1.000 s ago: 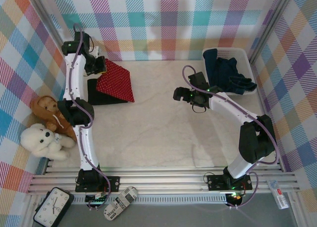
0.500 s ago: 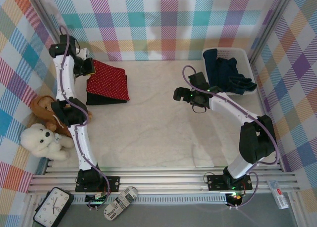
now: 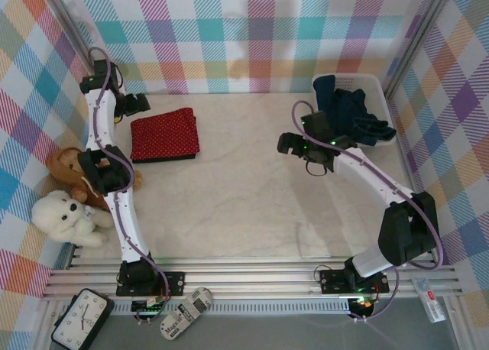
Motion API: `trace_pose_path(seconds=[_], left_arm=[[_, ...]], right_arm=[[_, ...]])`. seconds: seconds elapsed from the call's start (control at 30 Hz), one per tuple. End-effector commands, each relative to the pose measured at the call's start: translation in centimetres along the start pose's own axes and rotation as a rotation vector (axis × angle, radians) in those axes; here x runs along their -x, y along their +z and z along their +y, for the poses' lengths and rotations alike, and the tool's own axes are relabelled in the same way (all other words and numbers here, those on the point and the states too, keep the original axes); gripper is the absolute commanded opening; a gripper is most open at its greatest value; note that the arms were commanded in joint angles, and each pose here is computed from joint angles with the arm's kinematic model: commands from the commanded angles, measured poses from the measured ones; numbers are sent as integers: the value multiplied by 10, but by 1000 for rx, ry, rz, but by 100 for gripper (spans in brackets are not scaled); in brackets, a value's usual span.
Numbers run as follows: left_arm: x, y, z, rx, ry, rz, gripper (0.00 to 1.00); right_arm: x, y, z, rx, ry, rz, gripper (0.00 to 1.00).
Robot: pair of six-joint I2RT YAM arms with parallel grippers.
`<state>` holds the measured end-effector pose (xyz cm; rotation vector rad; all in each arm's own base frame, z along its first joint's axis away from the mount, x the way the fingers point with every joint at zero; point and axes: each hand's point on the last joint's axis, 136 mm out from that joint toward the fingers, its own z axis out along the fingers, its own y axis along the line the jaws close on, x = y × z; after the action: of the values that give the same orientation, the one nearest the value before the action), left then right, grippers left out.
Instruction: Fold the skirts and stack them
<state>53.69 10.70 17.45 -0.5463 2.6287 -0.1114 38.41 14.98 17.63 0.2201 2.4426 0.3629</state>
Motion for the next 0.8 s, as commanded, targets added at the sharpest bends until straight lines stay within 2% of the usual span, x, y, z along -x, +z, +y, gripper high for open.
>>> trace_pose_path(seconds=[0.0,0.13,0.33,0.43,0.57,0.7,0.77], left_arm=[[-1,-30,-65,-203,-70,-66,100],[-26,10,-88,-281,-187,8,100],[-53,94,-64,-149,-232,138,100],[-66,117,-55,-110,-196,186,100],[-69,121,-51,-106,-102,189,100],[-67,112,-48,-130,7,186,100],[-64,102,-54,-169,57,186,100]], right_arm=[[31,-12,-30,-66,5,-87,99],[67,-8,-71,-171,-23,-103,99],[111,7,-133,-283,-45,-63,99],[124,18,-154,-319,-63,-28,99],[129,30,-182,-394,-102,48,99],[106,48,-188,-384,-225,242,99],[103,50,-196,-424,-252,264,96]])
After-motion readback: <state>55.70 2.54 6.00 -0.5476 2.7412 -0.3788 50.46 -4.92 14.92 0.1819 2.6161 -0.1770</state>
